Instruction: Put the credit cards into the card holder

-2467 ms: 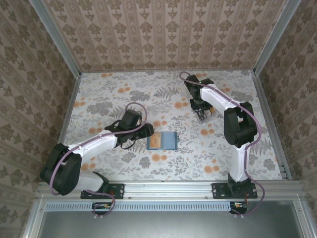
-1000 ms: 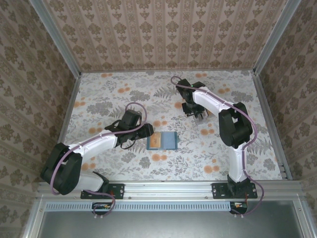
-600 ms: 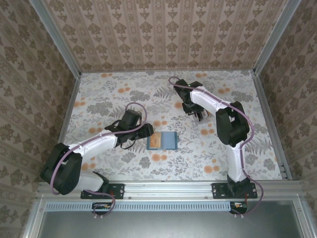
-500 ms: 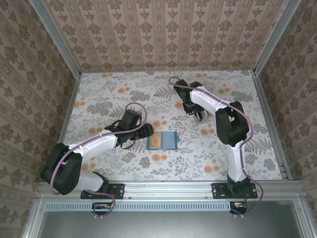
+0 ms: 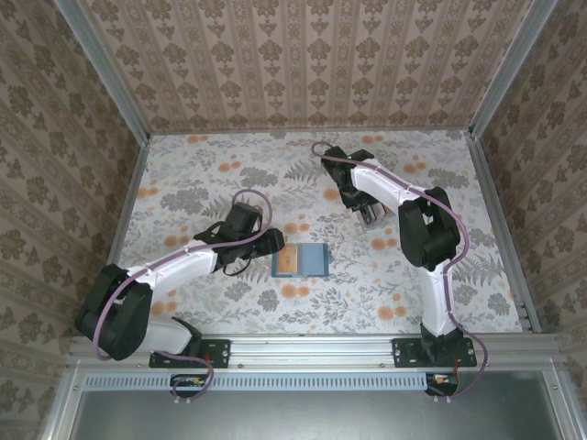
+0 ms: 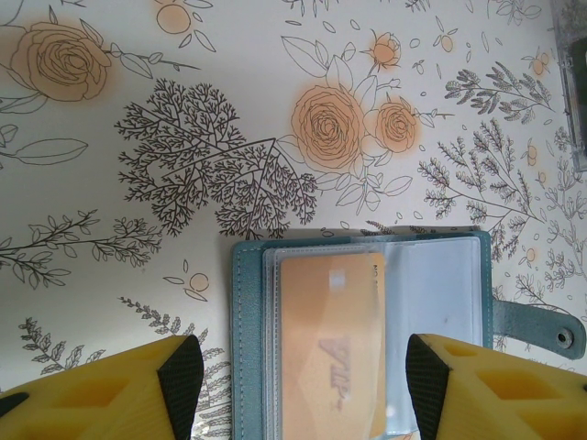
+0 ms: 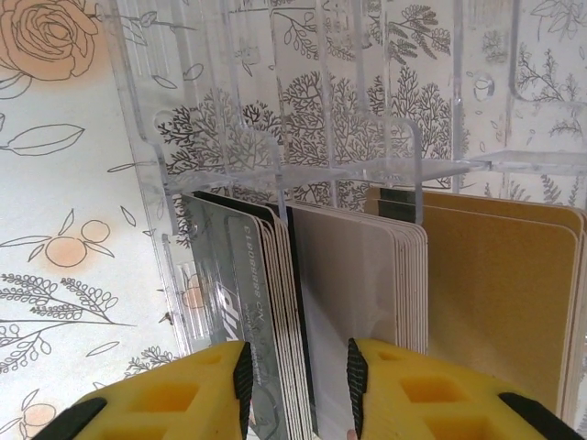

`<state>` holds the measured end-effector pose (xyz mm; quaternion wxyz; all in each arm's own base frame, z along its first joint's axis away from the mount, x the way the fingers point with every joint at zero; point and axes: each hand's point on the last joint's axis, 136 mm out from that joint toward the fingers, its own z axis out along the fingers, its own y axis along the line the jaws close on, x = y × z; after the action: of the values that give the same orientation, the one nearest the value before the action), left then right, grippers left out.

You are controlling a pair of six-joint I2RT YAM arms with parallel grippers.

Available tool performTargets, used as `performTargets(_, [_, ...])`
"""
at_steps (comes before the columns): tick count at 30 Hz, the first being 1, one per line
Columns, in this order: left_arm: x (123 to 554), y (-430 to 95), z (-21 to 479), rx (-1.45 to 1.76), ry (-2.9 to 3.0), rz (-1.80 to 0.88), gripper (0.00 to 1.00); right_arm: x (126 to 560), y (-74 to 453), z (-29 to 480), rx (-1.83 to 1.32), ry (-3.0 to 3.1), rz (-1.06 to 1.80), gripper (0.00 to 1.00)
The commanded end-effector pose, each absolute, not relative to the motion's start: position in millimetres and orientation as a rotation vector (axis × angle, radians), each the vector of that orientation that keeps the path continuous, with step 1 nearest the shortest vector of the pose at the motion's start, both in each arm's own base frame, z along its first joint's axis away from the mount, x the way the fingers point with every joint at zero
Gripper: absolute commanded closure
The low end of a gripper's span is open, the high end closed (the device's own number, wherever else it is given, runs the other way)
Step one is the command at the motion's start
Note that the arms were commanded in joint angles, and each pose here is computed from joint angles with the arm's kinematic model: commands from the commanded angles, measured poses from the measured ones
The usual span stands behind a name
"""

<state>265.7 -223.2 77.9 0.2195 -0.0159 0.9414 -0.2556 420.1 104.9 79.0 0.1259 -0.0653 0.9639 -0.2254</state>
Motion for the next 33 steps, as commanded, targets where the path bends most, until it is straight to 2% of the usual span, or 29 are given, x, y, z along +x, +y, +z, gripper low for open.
performTargets(1, [265.1,-221.2,76.0,-0.048,2.608,-0.706,0.37,417.9,104.7,68.8,-0.262,2.827,-0.714,0.62])
performTargets(10, [264.6,-221.1,74.3,-0.047,2.614,-0.704,0.37,422.3,96.3,61.1,-0.311,2.759,-0.906,0.6])
performTargets(19, [263.4,-219.0,73.3,-0.053,2.615,-0.699,0.37,430.1,89.4,86.1,-0.328,2.592,-1.081,0.61])
performTargets(23, [262.9,-218.9,73.0,-0.05,2.618,-0.698,0.37,429.7,88.1,85.2,-0.339,2.589,-1.088,0.69])
performTargets(33, [262.3,-218.5,72.4,-0.05,2.618,-0.698,0.37,425.3,90.0,78.1,-0.334,2.616,-1.068,0.77])
